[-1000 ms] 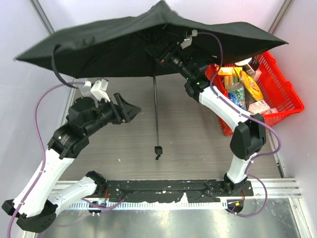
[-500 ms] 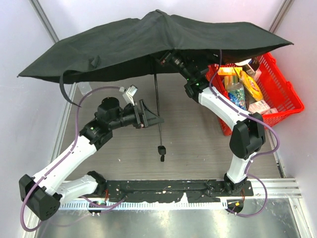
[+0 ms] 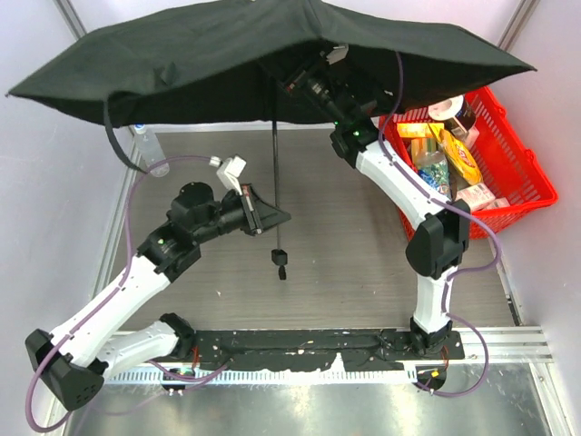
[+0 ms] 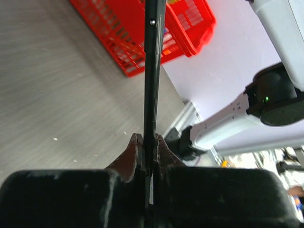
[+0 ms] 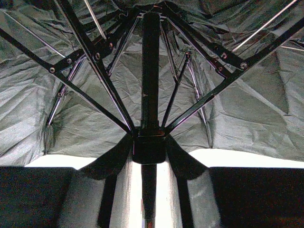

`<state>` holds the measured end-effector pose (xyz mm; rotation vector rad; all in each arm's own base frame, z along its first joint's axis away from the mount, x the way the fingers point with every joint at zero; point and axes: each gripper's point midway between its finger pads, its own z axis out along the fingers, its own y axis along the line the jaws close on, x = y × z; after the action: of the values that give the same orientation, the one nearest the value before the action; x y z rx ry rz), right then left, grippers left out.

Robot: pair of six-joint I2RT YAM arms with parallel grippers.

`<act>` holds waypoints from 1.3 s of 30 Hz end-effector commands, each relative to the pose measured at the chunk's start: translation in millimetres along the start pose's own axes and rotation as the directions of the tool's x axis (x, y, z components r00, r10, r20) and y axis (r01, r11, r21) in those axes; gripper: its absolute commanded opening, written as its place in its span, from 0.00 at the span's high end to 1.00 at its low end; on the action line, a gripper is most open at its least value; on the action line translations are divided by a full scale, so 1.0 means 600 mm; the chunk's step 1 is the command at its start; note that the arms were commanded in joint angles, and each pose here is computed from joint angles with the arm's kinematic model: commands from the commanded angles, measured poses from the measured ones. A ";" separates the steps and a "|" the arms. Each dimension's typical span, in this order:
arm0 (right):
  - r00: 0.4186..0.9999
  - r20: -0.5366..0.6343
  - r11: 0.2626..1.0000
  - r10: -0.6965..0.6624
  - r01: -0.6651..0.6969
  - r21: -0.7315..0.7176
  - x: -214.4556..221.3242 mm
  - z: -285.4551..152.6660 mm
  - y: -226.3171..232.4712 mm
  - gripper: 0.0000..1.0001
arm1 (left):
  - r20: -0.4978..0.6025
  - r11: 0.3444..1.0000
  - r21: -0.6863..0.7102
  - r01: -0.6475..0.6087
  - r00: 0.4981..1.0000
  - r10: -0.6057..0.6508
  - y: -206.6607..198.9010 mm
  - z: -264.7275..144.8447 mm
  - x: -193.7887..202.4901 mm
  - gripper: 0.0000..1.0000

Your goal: Put away the umbrella

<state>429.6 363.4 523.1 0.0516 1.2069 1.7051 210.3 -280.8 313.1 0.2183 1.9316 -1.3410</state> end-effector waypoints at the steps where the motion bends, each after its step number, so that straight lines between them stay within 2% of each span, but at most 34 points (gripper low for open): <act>1: 1.000 0.018 0.992 -0.021 0.019 0.121 -0.025 0.029 0.001 0.99 | 0.236 0.964 -0.262 -0.051 0.965 0.115 0.032 -0.061 -0.105 1.00; 4: 0.994 -0.097 0.971 0.044 -0.020 0.238 0.051 0.020 -0.040 0.99 | 0.349 0.941 -0.337 -0.043 0.922 0.167 0.029 -0.096 -0.175 1.00; 5: 0.984 -0.160 0.967 0.083 -0.041 0.252 0.120 0.008 -0.034 0.99 | 0.368 0.935 -0.353 -0.041 0.913 0.179 0.029 -0.105 -0.192 1.00; 6: 0.984 -0.157 0.969 0.079 -0.039 0.244 0.144 0.005 -0.024 0.99 | 0.382 0.928 -0.369 -0.043 0.903 0.194 0.029 -0.114 -0.207 1.00; 7: 0.971 -0.224 0.966 0.090 -0.031 0.256 0.219 -0.020 -0.012 0.99 | 0.400 0.920 -0.389 -0.040 0.893 0.208 0.031 -0.125 -0.222 1.00; 8: 0.969 -0.232 0.955 0.089 -0.016 0.298 0.254 -0.039 -0.036 0.99 | 0.411 0.914 -0.405 -0.036 0.885 0.217 0.033 -0.136 -0.231 1.00; 9: 0.962 -0.254 0.961 0.098 -0.025 0.276 0.282 -0.044 -0.007 0.99 | 0.431 0.908 -0.418 -0.031 0.873 0.228 0.035 -0.149 -0.244 1.00; 12: 0.941 -0.298 0.966 0.163 -0.090 0.242 0.324 -0.046 0.003 0.99 | 0.461 0.907 -0.420 -0.043 0.850 0.254 0.020 -0.175 -0.258 1.00; 16: 0.955 -0.295 0.981 0.032 0.027 0.193 0.293 -0.016 0.023 0.99 | 0.494 0.928 -0.369 -0.052 0.835 0.243 -0.006 -0.190 -0.256 1.00; 19: 0.967 -0.255 0.984 0.014 0.032 0.175 0.240 0.007 0.027 0.99 | 0.442 0.967 -0.248 -0.056 0.882 0.164 -0.025 -0.159 -0.228 1.00; 21: 0.969 -0.245 0.986 0.025 0.017 0.168 0.233 0.012 0.030 0.99 | 0.430 0.972 -0.232 -0.035 0.893 0.135 -0.021 -0.150 -0.222 1.00; 27: 0.967 -0.191 0.966 0.168 -0.123 0.228 0.229 -0.029 -0.035 0.99 | 0.422 0.966 -0.256 0.022 0.902 0.091 0.004 -0.124 -0.231 1.00; 31: 0.927 -0.174 0.935 0.332 -0.299 0.191 0.242 -0.066 -0.040 0.99 | 0.367 0.964 -0.263 0.046 0.928 0.056 0.023 -0.092 -0.225 1.00; 33: 0.897 -0.192 0.908 0.398 -0.356 0.222 0.276 -0.097 -0.046 0.99 | 0.368 0.964 -0.260 0.058 0.929 0.043 0.031 -0.086 -0.220 1.00; 39: 0.907 -0.174 0.904 0.384 -0.331 0.271 0.288 -0.124 -0.069 0.99 | 0.382 0.965 -0.252 0.077 0.924 0.027 0.047 -0.074 -0.217 1.00</act>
<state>363.4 444.7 321.5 0.3519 1.7722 1.8123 285.3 -190.0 302.9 -0.2657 2.0633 -0.9174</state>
